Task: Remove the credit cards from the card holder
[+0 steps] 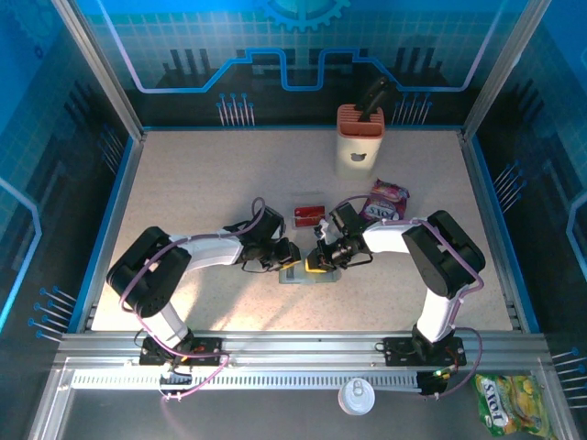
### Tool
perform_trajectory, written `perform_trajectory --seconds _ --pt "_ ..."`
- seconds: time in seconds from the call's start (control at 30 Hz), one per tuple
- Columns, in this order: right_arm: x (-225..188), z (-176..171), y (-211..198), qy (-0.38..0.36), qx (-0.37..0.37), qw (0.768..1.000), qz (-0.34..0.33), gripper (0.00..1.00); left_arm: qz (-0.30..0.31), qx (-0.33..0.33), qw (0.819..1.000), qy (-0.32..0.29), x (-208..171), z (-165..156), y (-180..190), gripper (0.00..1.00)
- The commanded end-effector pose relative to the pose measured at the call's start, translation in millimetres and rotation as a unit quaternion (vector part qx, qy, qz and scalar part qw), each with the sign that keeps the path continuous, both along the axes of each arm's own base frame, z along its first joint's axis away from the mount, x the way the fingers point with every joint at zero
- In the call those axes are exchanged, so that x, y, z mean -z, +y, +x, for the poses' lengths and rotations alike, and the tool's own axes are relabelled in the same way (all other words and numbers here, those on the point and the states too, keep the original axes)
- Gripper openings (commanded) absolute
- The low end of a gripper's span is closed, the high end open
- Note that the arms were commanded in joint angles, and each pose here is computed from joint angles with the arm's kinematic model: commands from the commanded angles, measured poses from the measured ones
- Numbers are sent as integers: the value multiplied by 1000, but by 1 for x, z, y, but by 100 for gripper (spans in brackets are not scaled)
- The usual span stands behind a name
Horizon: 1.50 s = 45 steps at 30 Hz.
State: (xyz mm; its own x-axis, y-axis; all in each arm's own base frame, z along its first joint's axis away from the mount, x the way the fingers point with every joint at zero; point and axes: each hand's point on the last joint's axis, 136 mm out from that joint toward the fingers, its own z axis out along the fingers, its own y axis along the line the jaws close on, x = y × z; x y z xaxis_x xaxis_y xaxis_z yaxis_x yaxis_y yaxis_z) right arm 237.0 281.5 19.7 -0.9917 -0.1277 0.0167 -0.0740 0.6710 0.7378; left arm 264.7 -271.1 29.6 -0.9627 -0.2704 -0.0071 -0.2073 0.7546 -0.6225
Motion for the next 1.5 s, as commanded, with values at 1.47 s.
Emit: perform_trajectory --seconds 1.47 --pt "-46 13 -42 -60 50 995 -60 11 -69 49 996 -15 -40 -2 -42 31"
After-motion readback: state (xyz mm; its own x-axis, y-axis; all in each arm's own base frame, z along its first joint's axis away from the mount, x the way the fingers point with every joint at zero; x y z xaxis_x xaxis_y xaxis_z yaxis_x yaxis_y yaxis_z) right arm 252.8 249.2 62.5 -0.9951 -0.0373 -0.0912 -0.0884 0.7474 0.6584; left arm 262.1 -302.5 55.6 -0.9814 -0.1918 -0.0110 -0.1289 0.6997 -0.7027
